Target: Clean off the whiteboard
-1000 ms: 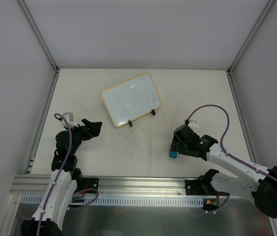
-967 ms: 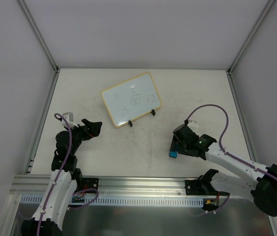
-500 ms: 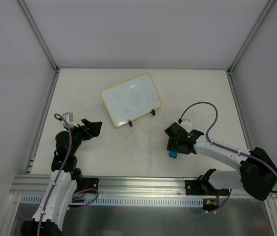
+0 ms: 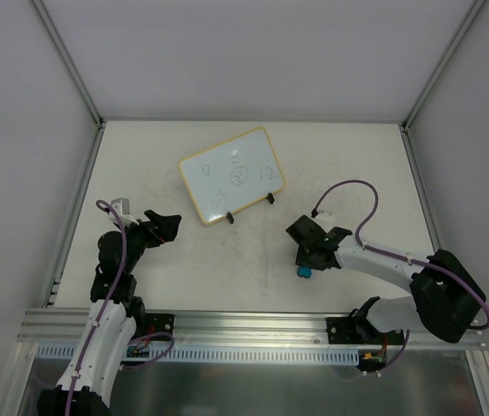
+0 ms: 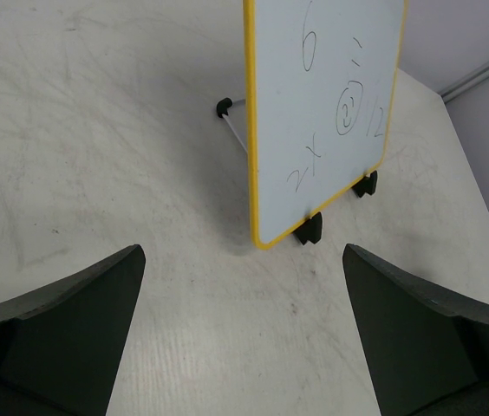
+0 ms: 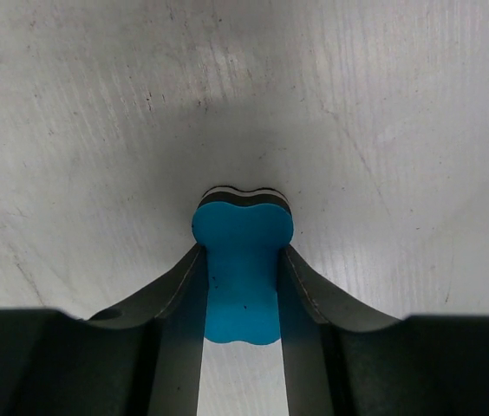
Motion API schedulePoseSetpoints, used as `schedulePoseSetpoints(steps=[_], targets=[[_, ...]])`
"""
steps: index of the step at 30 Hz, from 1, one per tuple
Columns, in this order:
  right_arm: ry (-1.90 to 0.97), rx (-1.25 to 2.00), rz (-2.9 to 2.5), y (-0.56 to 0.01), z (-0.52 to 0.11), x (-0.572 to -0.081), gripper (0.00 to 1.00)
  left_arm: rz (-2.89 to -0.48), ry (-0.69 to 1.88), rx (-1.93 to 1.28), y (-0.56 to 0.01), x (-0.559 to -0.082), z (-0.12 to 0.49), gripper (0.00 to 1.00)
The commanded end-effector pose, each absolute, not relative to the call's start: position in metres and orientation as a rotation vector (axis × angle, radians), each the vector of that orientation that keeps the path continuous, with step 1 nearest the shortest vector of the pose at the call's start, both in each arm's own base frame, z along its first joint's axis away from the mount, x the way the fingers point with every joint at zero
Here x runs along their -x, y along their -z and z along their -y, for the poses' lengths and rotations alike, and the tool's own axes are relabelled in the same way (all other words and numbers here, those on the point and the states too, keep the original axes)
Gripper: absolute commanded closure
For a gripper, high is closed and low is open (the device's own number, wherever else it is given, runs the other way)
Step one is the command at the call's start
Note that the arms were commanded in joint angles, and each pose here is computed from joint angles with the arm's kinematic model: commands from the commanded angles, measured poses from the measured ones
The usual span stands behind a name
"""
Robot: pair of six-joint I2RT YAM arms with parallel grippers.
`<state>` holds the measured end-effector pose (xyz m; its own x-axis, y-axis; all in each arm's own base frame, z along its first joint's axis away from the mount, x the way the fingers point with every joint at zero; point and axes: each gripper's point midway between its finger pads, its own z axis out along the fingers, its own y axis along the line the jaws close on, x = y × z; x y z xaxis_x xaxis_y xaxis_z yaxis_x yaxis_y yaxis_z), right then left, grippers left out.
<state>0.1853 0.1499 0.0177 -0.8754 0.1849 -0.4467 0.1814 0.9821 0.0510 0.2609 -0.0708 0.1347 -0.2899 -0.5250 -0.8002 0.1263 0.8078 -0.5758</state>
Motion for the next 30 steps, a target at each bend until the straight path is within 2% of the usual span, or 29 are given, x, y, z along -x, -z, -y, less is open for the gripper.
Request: schedulePoseSetpoints(steps=[1,2,3,8,12,18,21,23,24,26,27,30], targets=[[-0.039,-0.303,-2.608,-0.027,-0.154,-0.194,0.67,-1.680,0.658,0.263,-0.164,-0.266,0.070,0.01],[-0.048,-0.298,-2.606,-0.029,-0.155,-0.194,0.67,-1.680,0.658,0.263,-0.164,-0.266,0.070,0.01],[-0.050,-0.296,-2.608,-0.029,-0.155,-0.194,0.75,-1.678,0.658,0.263,-0.165,-0.266,0.070,0.01],[-0.061,-0.279,-2.622,-0.028,-0.154,-0.191,0.76,-1.681,0.655,0.261,-0.164,-0.266,0.070,0.01],[-0.133,-0.145,-2.598,-0.050,-0.165,-0.199,0.80,-1.656,0.675,0.217,-0.169,-0.266,0.075,0.01],[-0.201,0.044,-2.522,-0.092,-0.173,-0.217,0.75,-1.630,0.722,0.199,-0.168,-0.274,0.082,0.01],[-0.215,0.109,-2.480,-0.111,-0.176,-0.227,0.85,-1.702,0.778,0.206,-0.158,-0.287,0.090,0.01],[-0.233,0.143,-2.452,-0.125,-0.180,-0.236,0.90,-1.753,0.833,0.193,-0.155,-0.298,0.099,0.07],[-0.238,0.143,-2.446,-0.129,-0.180,-0.239,0.96,-1.750,0.848,0.193,-0.155,-0.302,0.100,0.08],[-0.245,0.167,-2.422,-0.141,-0.185,-0.247,1.00,-1.695,0.866,0.178,-0.162,-0.312,0.102,0.07],[-0.244,0.177,-2.415,-0.145,-0.186,-0.250,1.00,-1.669,0.866,0.172,-0.165,-0.314,0.102,0.03],[-0.248,0.217,-2.399,-0.156,-0.195,-0.260,1.00,-1.617,0.868,0.113,-0.176,-0.325,0.105,0.01]])
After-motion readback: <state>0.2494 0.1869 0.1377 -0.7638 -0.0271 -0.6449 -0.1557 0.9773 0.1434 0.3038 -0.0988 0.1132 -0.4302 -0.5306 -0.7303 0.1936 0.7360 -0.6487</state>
